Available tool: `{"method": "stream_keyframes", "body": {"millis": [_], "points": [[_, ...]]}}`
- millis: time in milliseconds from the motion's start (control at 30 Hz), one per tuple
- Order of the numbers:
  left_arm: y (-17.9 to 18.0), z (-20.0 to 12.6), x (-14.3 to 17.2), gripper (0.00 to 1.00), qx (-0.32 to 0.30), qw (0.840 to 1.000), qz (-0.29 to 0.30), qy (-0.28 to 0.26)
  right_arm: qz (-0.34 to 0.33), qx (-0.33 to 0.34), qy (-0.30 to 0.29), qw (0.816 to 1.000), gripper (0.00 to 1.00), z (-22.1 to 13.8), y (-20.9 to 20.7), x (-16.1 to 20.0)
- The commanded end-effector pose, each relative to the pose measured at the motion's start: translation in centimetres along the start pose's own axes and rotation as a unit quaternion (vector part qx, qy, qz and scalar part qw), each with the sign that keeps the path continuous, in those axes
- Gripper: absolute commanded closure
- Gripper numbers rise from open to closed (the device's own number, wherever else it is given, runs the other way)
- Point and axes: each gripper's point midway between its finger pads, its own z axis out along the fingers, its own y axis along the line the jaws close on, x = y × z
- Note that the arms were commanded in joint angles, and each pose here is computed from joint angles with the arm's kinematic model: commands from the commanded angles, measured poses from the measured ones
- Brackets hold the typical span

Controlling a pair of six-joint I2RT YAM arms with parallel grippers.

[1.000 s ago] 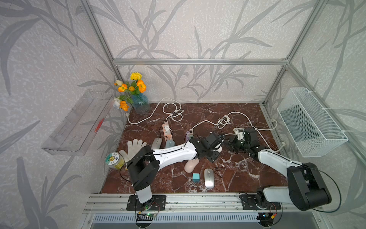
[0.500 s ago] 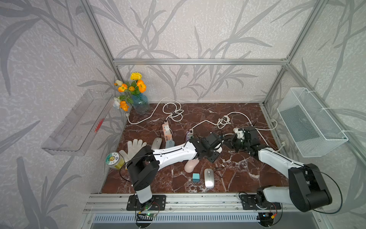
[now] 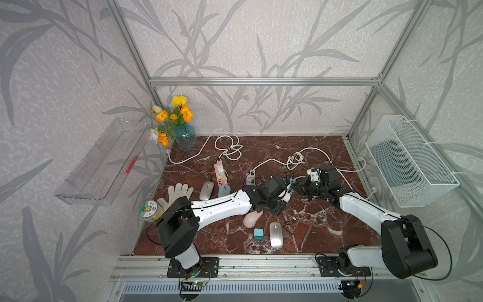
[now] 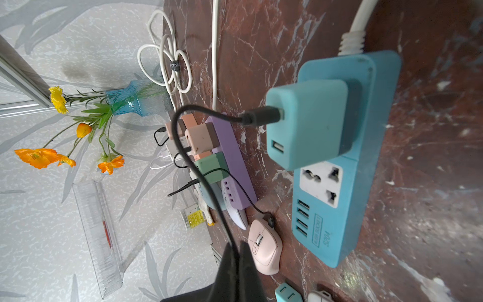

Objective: Unplug the wireless mouse
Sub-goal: Remove the power cord from the mouse, then place the mouse at the center of the board.

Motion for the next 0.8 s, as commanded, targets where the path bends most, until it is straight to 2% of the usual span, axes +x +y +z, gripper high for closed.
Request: {"method": "stream_keyframes", "body": {"millis": [0,267,467,767], "points": [[-0.7,-0.6,4.9,1.0,0.011,0.997,-0.01,0.081,-0.006,-0.001,-0.084,0.996,1.0,-0.8,1.1,-3.9],[-1.3,-0.5,6.0,1.0,0.012,0.996,-0.021,0.091,0.0,0.003,-0.112,0.994,1.0,-1.3,0.9,-4.6],[-1.0,-1.4,4.9,1.0,-0.001,0.997,-0.018,0.078,-0.014,0.003,-0.098,0.995,1.0,-1.2,1.2,-4.1],[-0.9,-1.7,3.7,1.0,-0.016,0.996,-0.067,0.061,-0.067,0.028,-0.07,0.995,1.0,-1.3,0.9,-2.2]]}}
